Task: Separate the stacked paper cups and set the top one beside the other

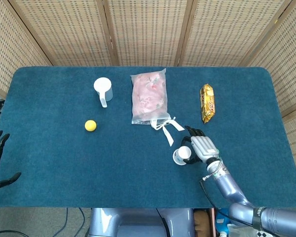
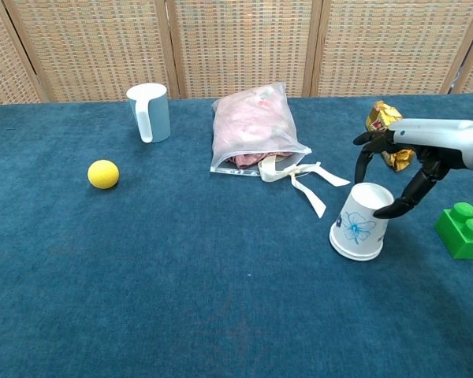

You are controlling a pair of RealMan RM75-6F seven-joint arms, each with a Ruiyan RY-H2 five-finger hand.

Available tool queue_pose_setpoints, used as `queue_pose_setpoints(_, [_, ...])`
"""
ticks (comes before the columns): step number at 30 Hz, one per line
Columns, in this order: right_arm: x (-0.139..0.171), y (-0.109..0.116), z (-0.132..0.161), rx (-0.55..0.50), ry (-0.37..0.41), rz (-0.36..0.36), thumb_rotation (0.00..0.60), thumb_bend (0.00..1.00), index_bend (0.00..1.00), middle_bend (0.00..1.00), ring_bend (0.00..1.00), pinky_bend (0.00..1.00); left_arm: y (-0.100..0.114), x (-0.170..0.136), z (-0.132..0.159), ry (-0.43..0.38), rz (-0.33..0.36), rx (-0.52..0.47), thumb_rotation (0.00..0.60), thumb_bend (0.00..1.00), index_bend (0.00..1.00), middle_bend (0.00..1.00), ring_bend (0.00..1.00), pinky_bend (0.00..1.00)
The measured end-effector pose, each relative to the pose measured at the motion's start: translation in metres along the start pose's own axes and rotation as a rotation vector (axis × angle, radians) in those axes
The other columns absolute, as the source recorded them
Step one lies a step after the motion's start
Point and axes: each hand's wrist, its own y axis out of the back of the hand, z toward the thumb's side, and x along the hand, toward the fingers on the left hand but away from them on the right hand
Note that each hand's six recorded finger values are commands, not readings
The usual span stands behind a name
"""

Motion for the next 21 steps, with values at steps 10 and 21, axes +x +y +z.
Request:
queue_pose_setpoints(10, [0.015,0.019,0.014,-0.012,0.061,-0.04,0.6,0.35,0.45,0.0,0.0,0.0,-0.001,0.0,0.001,-0.001,-0.004,0.005,0.6,0.12,0.0,0.0,0.0,0.0])
queue_pose_setpoints(21, [0.023,0.026,0.019,-0.039,0.095,-0.041,0.6,0.35,0.45,0.0,0.0,0.0,-0.003,0.0,0.004,-0.008,-0.01,0.01,0.6,0.12,0.0,0.0,0.0,0.0])
